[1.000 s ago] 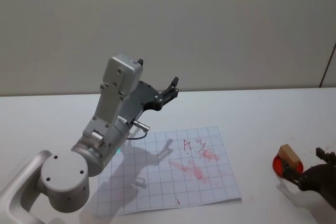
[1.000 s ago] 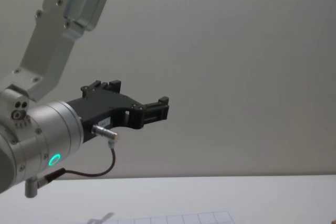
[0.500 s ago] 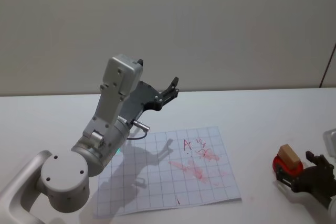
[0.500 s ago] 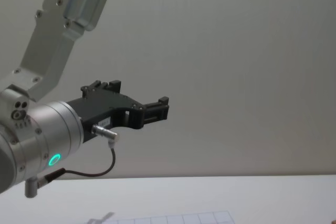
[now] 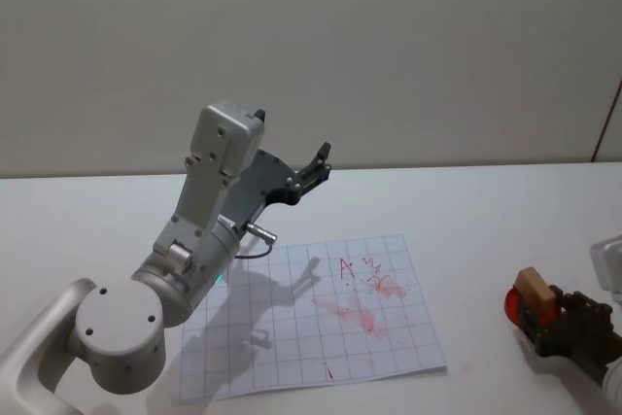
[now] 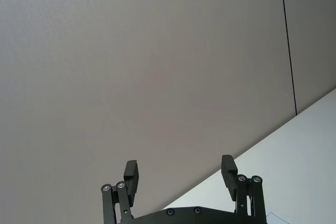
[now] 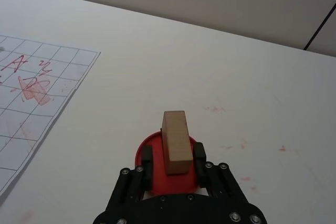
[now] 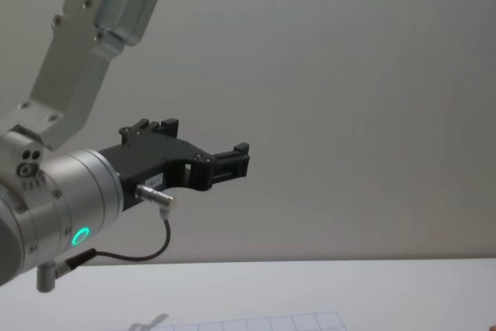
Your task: Use the one hand to pick up the stamp and affix it onto the A4 paper.
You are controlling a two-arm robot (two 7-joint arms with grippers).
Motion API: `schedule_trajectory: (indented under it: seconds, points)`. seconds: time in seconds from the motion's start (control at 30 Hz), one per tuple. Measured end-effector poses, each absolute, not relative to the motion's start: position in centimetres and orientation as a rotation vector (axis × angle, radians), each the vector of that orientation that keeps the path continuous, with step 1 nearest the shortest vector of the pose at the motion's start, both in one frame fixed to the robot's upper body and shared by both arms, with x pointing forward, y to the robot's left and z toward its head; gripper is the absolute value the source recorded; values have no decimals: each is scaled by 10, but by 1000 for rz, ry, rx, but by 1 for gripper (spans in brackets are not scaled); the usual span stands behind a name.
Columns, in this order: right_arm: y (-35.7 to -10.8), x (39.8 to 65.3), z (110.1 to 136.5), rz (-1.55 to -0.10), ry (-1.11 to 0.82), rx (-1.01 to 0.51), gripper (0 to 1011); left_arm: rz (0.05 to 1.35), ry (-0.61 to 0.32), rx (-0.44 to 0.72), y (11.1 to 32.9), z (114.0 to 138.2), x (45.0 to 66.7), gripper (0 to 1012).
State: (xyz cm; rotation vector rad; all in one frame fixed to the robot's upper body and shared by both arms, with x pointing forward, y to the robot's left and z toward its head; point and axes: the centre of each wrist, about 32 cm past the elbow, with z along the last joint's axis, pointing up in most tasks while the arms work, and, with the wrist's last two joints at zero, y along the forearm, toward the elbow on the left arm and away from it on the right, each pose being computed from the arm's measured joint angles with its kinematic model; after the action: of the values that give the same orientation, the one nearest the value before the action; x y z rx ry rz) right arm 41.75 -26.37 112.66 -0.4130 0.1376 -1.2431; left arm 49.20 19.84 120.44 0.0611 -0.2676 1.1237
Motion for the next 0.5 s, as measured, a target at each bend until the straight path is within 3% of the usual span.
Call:
schedule_trajectory:
  seconds: [0.27,0.5]
  points:
    - [-263,418,1126,-1241,138,-416,228,1124,-268,61,198,1204,492,1001]
    - [-263,419,1126,-1239,138,-416,217,1124,-268,61,198,1204,492,1001]
